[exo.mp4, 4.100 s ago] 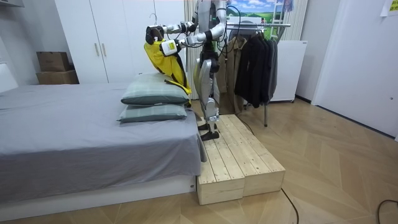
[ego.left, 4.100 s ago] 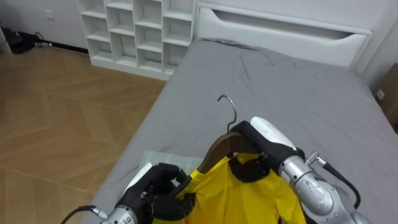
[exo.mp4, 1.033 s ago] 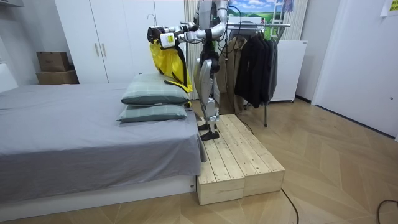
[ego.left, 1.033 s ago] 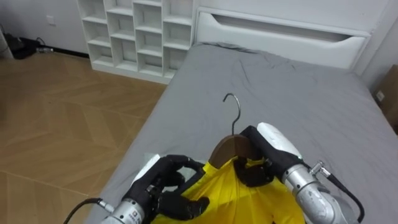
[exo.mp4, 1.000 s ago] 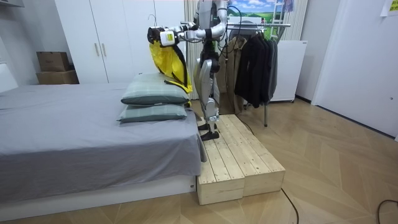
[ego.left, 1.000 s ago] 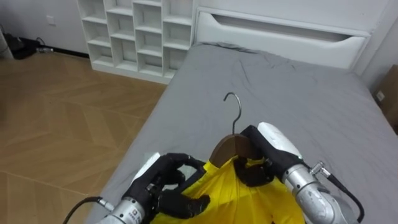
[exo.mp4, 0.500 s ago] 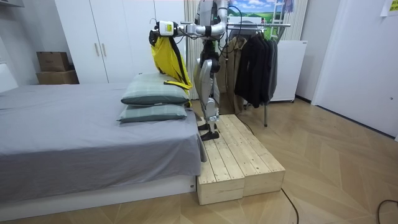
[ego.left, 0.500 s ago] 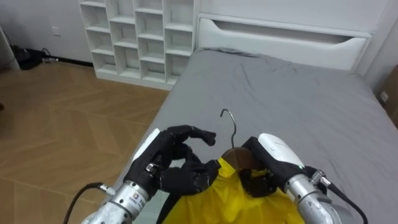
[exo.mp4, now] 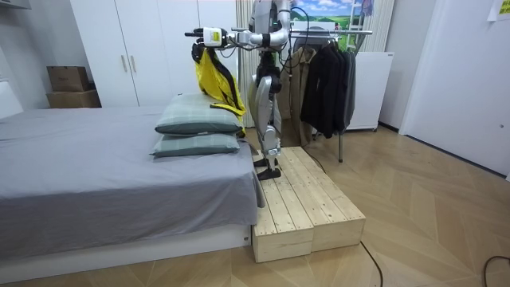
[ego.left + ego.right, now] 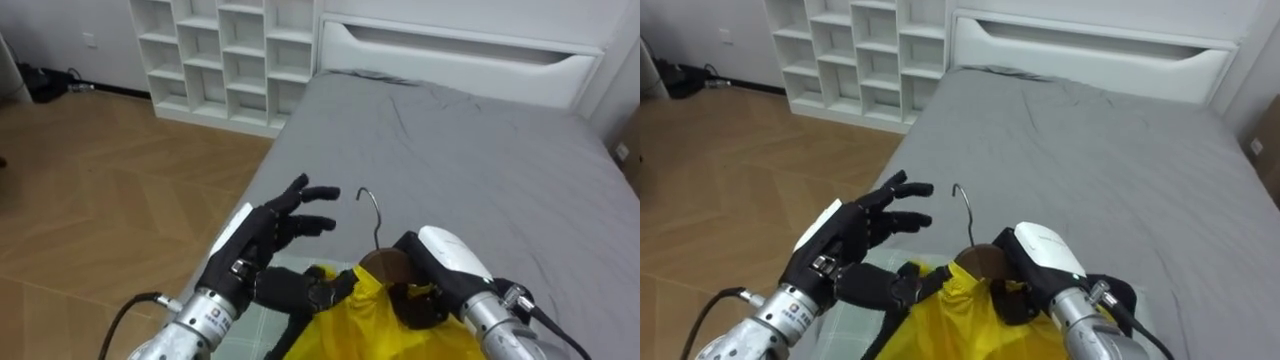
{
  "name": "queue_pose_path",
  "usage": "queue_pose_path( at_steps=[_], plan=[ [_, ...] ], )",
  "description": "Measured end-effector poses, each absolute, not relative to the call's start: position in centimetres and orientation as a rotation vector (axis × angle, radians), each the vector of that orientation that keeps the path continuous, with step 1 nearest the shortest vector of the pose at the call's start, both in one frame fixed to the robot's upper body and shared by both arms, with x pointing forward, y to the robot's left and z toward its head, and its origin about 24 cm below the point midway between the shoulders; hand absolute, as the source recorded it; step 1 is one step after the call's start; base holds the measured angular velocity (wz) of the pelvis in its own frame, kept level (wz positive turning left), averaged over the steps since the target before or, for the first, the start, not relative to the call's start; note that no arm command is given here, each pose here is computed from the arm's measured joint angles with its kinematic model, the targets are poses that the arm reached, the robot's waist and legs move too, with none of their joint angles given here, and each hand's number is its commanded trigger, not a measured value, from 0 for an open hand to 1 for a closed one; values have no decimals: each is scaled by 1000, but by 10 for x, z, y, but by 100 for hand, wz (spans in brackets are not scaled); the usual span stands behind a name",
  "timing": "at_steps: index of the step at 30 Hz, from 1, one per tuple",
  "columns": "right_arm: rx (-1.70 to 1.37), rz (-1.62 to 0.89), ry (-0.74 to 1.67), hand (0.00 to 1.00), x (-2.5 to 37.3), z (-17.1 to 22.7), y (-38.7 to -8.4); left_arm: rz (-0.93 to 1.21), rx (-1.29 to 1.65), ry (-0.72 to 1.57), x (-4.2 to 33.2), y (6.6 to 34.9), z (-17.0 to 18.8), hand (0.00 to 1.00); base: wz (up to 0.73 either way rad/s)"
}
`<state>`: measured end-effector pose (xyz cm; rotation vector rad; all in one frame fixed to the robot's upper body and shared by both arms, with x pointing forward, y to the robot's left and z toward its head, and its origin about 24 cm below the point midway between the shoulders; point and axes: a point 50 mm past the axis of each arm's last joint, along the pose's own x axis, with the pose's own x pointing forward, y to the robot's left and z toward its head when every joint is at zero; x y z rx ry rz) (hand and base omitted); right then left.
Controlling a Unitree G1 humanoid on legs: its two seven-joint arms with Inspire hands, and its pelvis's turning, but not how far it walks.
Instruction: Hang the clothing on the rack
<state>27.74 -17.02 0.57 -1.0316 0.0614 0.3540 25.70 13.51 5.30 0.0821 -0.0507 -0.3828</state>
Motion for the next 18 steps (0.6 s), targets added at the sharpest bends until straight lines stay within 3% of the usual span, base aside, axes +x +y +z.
queue_pose_path(
  at_steps=[18],
  plan=[
    [-1066,336,105,100,269,-4,-179,-238,140,-85,261,152,60,0,0]
  ],
)
